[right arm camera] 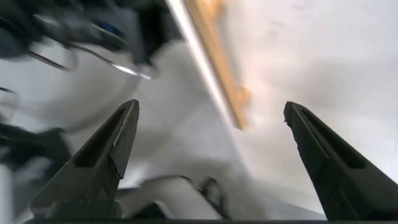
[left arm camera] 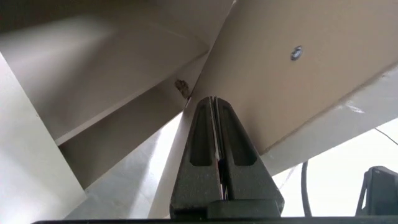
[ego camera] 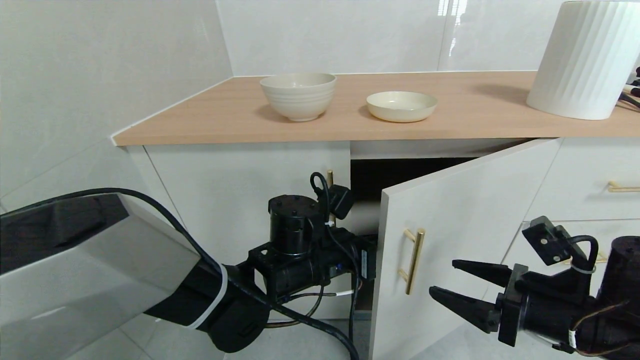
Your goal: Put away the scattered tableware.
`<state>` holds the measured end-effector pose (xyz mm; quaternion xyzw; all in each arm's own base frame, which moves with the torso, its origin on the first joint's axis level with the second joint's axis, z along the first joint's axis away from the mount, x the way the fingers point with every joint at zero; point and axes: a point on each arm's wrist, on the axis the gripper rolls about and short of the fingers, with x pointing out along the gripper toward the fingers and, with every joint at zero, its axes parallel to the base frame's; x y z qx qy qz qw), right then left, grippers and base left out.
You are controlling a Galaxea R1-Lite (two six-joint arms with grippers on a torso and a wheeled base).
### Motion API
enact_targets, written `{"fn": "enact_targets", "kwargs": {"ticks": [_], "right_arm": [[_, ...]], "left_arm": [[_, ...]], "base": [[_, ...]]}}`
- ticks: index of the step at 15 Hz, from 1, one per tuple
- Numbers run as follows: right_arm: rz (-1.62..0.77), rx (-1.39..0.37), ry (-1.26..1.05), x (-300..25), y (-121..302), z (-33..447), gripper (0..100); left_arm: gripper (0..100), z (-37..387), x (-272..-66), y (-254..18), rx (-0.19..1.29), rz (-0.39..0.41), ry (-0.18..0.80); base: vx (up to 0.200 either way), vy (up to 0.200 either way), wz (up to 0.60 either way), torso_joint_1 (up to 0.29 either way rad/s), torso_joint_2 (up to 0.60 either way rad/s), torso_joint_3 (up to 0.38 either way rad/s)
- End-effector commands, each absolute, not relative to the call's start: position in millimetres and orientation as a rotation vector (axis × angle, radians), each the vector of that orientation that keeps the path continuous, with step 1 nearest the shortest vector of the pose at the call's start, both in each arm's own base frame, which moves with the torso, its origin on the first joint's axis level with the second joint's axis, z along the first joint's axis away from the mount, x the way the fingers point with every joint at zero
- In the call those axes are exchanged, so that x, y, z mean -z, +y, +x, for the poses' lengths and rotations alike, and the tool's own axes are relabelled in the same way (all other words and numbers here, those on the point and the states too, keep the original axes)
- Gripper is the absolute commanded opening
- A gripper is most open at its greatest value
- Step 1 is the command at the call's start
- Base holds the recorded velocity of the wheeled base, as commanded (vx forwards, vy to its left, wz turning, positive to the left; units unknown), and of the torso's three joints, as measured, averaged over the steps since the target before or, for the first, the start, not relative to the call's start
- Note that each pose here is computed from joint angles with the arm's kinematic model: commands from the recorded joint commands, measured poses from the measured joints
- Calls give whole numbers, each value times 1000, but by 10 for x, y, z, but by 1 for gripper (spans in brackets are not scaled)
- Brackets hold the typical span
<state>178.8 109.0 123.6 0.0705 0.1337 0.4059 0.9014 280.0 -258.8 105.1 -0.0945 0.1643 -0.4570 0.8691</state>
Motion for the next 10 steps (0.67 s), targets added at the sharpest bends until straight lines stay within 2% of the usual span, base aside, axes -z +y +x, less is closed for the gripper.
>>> {"fn": "enact_targets", "kwargs": {"ticks": [1, 5, 10], "right_arm": [[86, -779, 255, -1370, 1011, 1703, 100], [39, -727, 375, -1771, 858, 1449, 100], [40, -724, 359, -1810, 838, 1414, 100]], "left_arm": [[0, 2747, -1105, -2618, 977, -200, 330], [0, 2636, -1101, -2719, 1035, -194, 343], [0, 2545, -1028, -2833, 1067, -183, 365]], "base": [[0, 0, 0, 0, 0, 0], [0, 0, 0, 0, 0, 0], [0, 0, 0, 0, 0, 0]]}}
